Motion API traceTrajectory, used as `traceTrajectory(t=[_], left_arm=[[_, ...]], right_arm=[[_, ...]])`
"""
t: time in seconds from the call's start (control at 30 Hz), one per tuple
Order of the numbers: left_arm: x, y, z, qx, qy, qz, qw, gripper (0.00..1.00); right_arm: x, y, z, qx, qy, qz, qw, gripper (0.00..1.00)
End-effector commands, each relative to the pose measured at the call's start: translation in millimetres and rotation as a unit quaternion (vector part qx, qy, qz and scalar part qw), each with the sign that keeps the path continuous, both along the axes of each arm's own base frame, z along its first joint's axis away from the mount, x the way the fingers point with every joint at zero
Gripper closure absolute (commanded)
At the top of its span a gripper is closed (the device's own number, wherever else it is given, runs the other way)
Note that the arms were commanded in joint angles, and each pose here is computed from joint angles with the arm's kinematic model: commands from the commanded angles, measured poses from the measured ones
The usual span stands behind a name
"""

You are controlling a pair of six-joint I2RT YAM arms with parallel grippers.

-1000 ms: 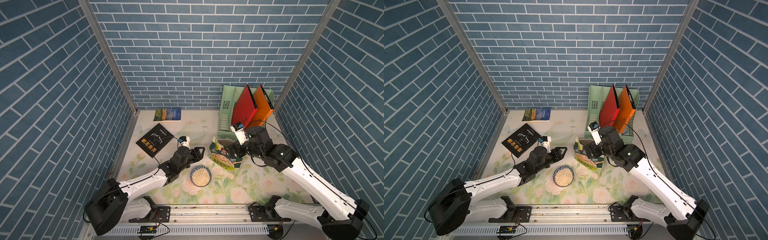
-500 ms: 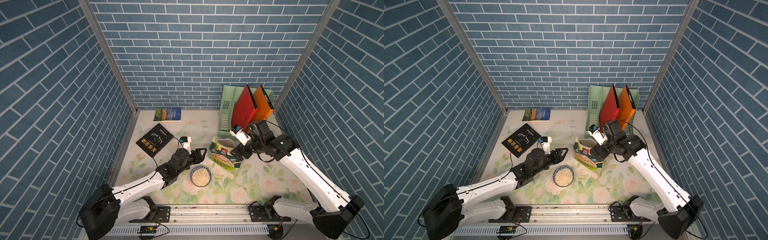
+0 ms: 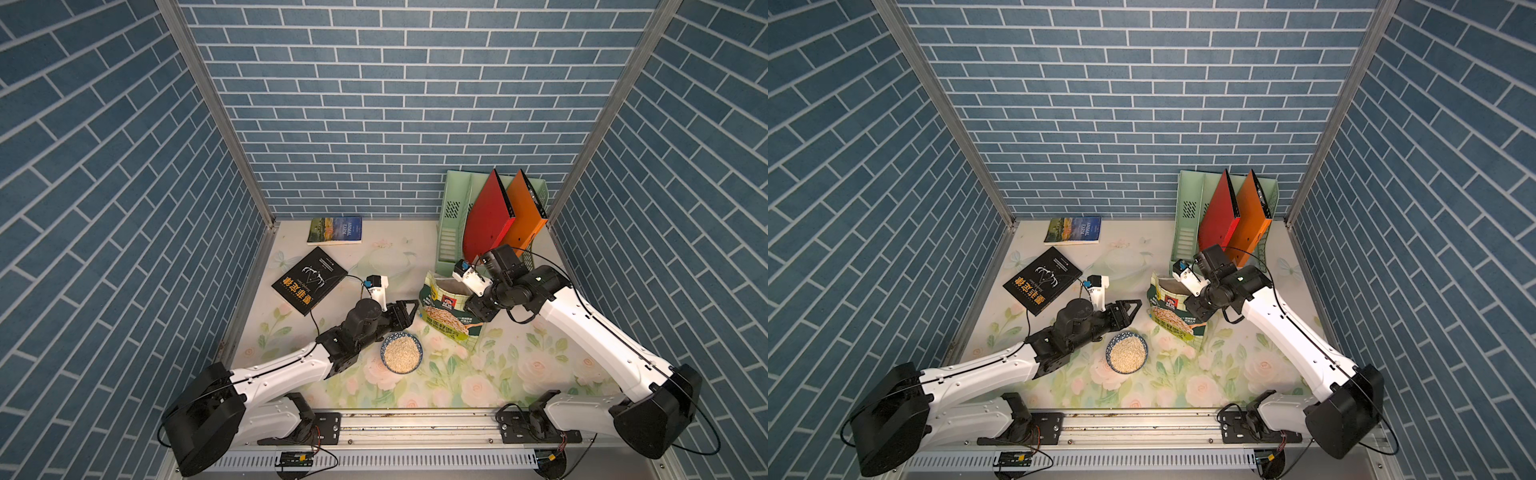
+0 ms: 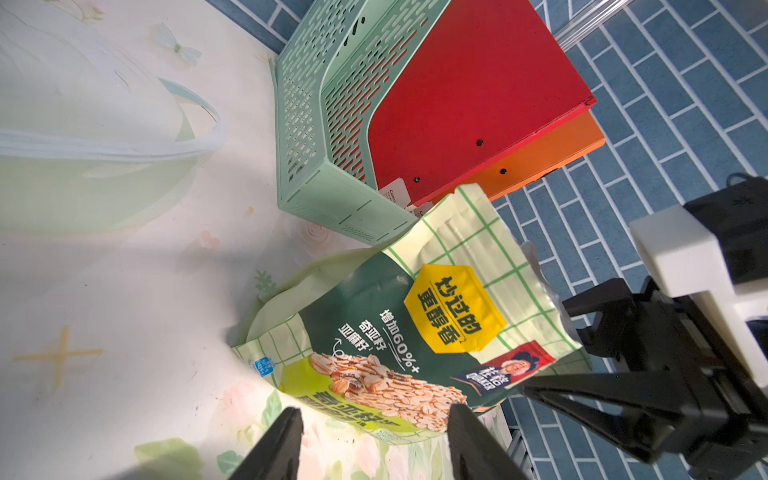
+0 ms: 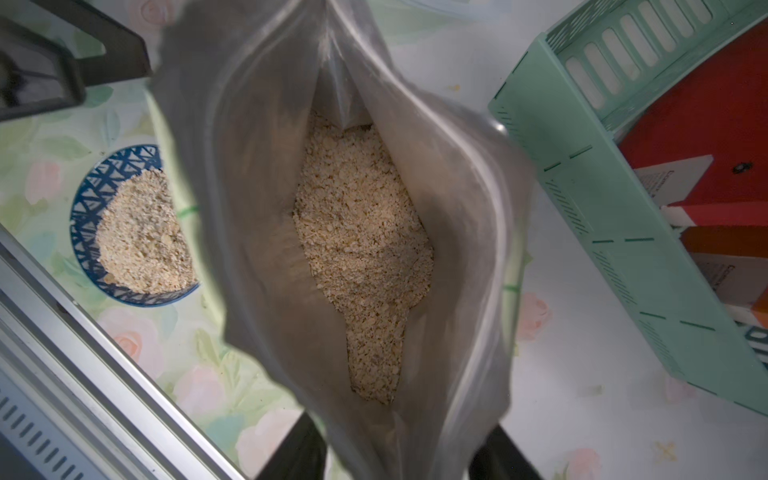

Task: Pour the oats into the breakfast bowl
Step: Close the oats bag at the center of the board.

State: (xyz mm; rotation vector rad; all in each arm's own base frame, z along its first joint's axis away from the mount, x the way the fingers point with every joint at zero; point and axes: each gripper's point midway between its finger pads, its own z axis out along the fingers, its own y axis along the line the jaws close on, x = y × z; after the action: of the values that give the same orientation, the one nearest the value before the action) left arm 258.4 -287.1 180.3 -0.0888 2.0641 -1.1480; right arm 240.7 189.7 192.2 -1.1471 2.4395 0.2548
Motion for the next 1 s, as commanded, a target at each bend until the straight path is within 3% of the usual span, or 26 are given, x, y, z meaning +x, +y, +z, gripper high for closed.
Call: traceTrajectory(t=[0.0,0.03,0.07,0.3,0.53,0.7,0.8,0.97], left_arm=[[1,-14,12,-0.009,-0.019,-0.021,1.0,0.39],[2,-16,13,-0.01,-0.019,-0.023,1.0,0.39],[4,-18,13,-0.01,-0.019,-0.021,1.0,0.39],[22,-42,33,-0.029,-0.029,-0.026,0.999,0.39],[31,-59,25,-0.016,-0.02,-0.038,0.999,0.39],[34,-60,23,-0.003,-0.022,-0.037,0.999,0.39],[32,-60,22,-0.004,-0.018,-0.039,0.999,0.39],[30,-53,21,-0.001,-0.016,-0.033,0.999,0.39]], right_arm=[[1,13,12,0.028,0.004,0.01,1.0,0.78],[-1,16,13,0.037,0.009,0.014,0.999,0.92],[-3,18,15,0.046,0.014,0.014,0.999,1.0],[-7,22,23,0.091,0.029,-0.062,0.994,1.0],[-32,35,24,0.121,0.037,-0.066,0.99,1.0],[-31,28,9,0.095,0.03,-0.074,0.992,0.69],[-21,33,9,0.096,0.016,-0.076,0.992,0.63],[-3,41,10,0.085,-0.006,-0.072,0.994,0.61]])
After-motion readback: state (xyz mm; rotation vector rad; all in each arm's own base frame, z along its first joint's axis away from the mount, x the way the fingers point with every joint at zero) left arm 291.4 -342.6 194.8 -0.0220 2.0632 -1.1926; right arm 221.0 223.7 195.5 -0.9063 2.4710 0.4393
